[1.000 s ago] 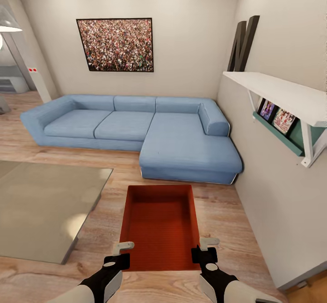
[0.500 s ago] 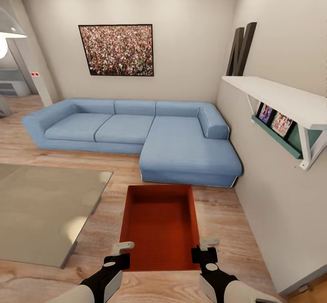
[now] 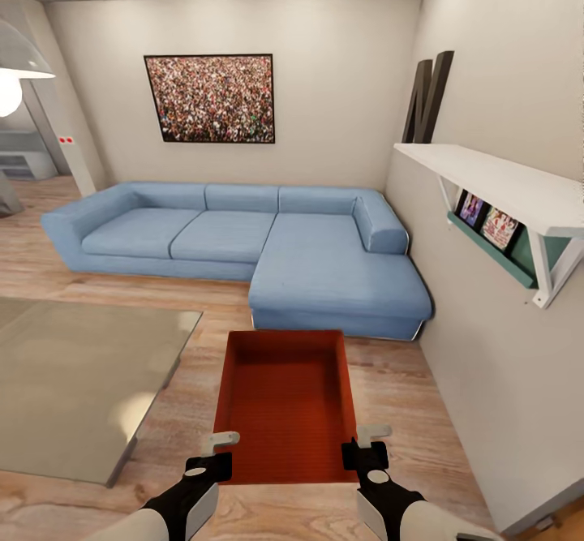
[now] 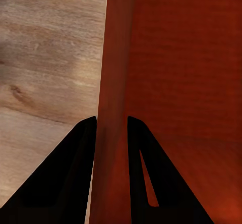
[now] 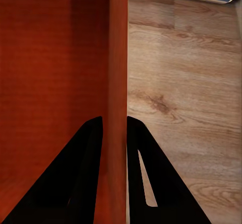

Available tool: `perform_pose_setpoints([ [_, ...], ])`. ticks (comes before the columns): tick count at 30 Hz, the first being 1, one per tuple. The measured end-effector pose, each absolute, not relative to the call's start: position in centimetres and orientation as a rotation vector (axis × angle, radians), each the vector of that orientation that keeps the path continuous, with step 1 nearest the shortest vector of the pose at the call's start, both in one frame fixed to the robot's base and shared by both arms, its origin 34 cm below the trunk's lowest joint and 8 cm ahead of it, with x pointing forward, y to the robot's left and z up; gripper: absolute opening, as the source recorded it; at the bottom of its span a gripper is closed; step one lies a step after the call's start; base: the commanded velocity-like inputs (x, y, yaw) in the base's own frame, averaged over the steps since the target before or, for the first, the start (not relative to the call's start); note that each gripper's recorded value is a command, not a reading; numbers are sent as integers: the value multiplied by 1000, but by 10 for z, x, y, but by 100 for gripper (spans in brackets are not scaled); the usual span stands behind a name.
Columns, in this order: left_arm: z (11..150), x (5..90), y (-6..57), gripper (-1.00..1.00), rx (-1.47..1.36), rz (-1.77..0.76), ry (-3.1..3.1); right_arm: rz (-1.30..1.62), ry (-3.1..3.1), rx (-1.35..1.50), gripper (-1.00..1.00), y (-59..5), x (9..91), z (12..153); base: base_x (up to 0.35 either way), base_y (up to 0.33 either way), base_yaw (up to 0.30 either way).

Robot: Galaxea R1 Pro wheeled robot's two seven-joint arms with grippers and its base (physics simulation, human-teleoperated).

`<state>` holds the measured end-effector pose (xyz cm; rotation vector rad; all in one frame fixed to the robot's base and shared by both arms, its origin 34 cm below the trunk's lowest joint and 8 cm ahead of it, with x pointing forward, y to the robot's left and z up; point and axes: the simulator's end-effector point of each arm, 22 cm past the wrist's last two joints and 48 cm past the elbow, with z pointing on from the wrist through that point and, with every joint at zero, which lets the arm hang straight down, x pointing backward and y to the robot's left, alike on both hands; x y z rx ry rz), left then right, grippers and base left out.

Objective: Move the two storage containers from the living room to the garage. In the garage, place one container on the floor and stack the other container on top of it (either order is fine).

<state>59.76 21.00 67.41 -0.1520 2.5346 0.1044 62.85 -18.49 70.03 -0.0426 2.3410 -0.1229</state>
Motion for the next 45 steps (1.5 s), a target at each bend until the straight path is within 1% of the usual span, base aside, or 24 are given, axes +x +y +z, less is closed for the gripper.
perform_pose_setpoints([
  [45,708,616,210,-100,-153,95,2463,-120,2269,-37,-100,-185,645,737,0,0,0],
])
